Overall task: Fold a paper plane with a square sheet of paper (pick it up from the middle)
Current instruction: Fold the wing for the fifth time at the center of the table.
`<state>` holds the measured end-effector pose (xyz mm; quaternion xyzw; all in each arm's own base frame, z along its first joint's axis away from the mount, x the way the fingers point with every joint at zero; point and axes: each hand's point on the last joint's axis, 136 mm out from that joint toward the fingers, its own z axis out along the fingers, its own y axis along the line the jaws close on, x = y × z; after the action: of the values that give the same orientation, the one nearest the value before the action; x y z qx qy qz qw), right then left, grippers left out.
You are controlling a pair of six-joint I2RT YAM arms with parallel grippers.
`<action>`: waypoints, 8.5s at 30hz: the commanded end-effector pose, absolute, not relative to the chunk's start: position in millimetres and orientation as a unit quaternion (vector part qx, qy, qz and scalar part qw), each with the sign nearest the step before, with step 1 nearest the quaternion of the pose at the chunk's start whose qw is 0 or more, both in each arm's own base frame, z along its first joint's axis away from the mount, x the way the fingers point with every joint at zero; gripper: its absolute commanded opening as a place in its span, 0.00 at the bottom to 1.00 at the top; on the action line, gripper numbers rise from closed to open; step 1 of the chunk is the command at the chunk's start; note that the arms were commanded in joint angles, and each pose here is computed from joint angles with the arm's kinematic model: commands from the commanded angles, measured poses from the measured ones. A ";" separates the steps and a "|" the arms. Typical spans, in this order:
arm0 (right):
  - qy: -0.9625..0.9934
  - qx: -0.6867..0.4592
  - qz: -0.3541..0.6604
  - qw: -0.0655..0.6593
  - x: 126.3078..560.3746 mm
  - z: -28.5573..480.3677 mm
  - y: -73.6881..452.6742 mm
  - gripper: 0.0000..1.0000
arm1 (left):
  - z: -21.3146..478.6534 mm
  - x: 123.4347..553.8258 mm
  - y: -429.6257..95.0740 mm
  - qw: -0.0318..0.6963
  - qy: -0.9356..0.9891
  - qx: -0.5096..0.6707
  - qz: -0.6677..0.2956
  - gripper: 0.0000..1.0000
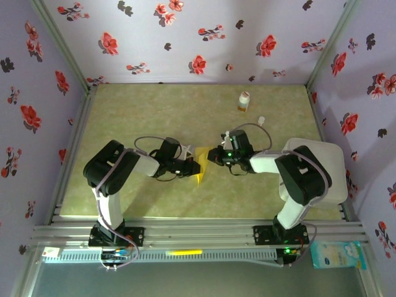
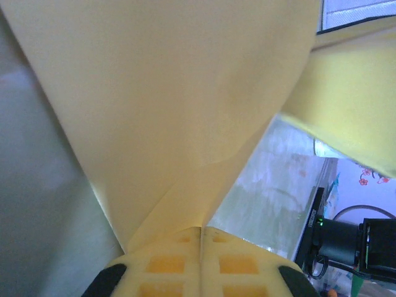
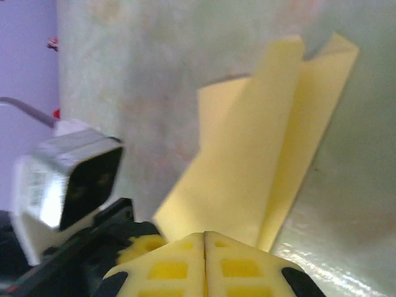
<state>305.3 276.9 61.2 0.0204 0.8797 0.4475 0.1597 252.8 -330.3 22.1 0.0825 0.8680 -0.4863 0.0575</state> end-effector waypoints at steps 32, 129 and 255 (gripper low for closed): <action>0.904 0.049 0.408 0.115 302.8 8.5 281.5 0.02 | -15.8 240.6 -301.6 0.013 0.903 0.043 -0.427 0.00; 0.895 -0.002 0.437 0.086 272.0 31.8 310.2 0.05 | -12.1 199.0 -297.4 -0.027 0.921 0.069 -0.383 0.00; 0.917 0.060 0.386 0.080 280.8 -3.4 289.8 0.02 | 18.4 205.2 -328.4 0.031 0.930 0.152 -0.334 0.01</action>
<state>275.8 303.3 18.5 0.0345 0.9028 0.4214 0.0784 208.2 -336.5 31.2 0.1366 0.9189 -0.3684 0.0345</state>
